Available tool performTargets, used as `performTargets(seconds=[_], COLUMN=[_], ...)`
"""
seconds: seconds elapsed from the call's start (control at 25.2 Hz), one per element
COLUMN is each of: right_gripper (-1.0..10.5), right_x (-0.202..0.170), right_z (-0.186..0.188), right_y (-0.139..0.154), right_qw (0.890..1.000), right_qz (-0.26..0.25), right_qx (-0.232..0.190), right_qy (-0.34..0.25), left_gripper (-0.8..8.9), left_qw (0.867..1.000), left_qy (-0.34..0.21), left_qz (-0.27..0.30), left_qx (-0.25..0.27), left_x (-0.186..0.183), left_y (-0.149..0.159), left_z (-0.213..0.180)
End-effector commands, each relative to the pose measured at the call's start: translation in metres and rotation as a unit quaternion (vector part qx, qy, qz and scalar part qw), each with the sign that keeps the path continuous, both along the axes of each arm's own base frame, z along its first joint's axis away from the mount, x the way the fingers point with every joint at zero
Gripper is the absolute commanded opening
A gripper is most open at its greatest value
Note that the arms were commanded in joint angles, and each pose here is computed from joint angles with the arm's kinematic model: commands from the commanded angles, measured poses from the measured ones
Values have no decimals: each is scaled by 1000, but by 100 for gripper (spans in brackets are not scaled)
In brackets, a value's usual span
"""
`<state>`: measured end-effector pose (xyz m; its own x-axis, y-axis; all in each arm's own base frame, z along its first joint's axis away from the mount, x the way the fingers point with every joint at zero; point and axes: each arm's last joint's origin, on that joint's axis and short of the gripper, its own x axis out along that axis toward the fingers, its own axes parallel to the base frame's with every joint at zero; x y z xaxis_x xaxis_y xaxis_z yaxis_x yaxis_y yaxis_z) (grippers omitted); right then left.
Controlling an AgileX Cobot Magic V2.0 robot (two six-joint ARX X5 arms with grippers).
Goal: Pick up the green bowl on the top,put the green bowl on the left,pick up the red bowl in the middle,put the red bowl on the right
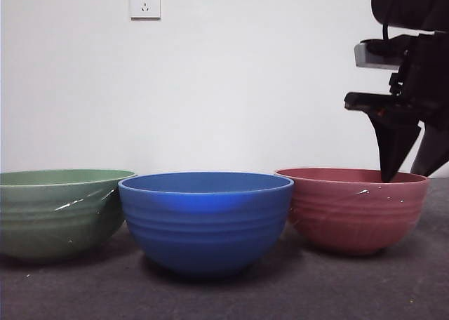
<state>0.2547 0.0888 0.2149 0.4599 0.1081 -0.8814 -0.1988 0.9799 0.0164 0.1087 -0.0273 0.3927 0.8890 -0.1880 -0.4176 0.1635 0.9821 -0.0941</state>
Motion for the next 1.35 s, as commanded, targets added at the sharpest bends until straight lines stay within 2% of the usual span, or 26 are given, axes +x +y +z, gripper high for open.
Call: performTargets(seconds=[0.04, 0.12, 0.2, 0.24, 0.28, 0.32, 0.36, 0.44, 0.56, 0.68, 0.95, 1.11, 1.35], right_gripper=[195, 189, 186, 179, 110, 19, -16, -17, -16, -16, -16, -16, -16], right_x=[-4, -17, -33, -43, -52, -61, -71, -91, -123, -156, -170, -170, -169], right_z=[28, 57, 82, 93, 103, 111, 119, 128, 115, 90, 90, 89, 84], right_y=[-1, -3, -6, -10, -13, -16, -20, -27, -39, -50, -56, -56, -57], right_qw=[998, 990, 977, 972, 966, 961, 954, 942, 920, 893, 881, 884, 896], right_qz=[-3, 25, 56, 61, 64, 67, 68, 72, 58, 40, 34, 34, 15], right_qx=[23, 65, 105, 109, 111, 115, 121, 125, 128, 172, 182, 181, 161], right_qy=[-56, -119, -175, -201, -224, -244, -266, -304, -366, -414, -435, -431, -414], left_gripper=[407, 399, 218, 62, -14, -7, -8, -8, -8, -7, -4, -4, -4], left_qw=[1000, 1000, 1000, 1000, 1000, 999, 999, 999, 998, 998, 999, 999, 999], left_qy=[-2, -6, -9, -10, -11, -13, -16, -25, -50, -47, -24, -17, -14], left_qz=[1, 1, -4, -9, -11, -13, -14, -16, -15, -15, -15, -13, -13], left_qx=[-3, -3, 6, 18, 25, 31, 37, 42, 35, 34, 33, 32, 33], left_x=[0, 0, 0, 0, 0, 0, 0, -6, -17, -25, -21, -20, -19], left_y=[0, 0, 0, 0, 0, 0, 0, 2, 5, 7, 6, 5, 5], left_z=[0, 1, 1, 1, 1, 1, 0, -5, -32, -65, -76, -77, -77])
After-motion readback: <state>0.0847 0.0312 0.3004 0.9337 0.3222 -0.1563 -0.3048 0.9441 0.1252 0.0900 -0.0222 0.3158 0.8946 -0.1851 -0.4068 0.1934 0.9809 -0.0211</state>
